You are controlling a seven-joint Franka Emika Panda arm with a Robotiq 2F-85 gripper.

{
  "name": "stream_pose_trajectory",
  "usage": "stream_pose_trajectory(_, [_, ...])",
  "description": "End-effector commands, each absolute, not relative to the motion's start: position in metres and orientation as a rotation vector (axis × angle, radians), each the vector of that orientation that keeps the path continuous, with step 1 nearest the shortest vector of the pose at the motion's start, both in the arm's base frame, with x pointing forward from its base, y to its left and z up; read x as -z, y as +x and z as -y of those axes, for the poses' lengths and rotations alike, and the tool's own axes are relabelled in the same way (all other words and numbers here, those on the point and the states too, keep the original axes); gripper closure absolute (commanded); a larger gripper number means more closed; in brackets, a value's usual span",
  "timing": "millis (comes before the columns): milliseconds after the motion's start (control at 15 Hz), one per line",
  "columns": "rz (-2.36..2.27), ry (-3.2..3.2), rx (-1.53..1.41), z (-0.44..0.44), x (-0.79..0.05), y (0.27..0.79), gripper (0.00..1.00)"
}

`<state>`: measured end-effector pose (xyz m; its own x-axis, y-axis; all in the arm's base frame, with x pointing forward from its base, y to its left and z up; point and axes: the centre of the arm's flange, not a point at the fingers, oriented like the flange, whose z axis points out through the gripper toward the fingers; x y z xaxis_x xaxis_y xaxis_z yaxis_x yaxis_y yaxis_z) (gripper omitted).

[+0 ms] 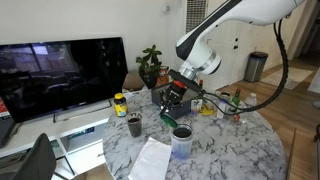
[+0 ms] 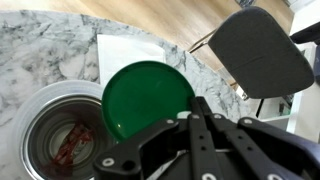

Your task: Move the white and blue cup to the left, put the tomato ketchup on the green lid and then put the ketchup in the cup

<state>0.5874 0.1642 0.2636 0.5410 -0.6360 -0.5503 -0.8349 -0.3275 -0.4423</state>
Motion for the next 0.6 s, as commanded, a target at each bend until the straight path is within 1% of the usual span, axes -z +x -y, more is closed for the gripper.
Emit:
stream_pose_trajectory(0, [-1.148, -2.026, -0.416, -0.155, -0.26, 0.585, 1.0])
stream_pose_trajectory(133, [-1.188, -2.082, -0.387, -0.148, -0.275, 0.58, 1.0])
stream_pose_trajectory(333, [-1.262, -2.213, -0.269, -0.119, -0.301, 0.572, 1.0])
stream_pose_trajectory(533, [-1.332, -2.321, -0.18, -0.084, -0.305, 0.567, 1.0])
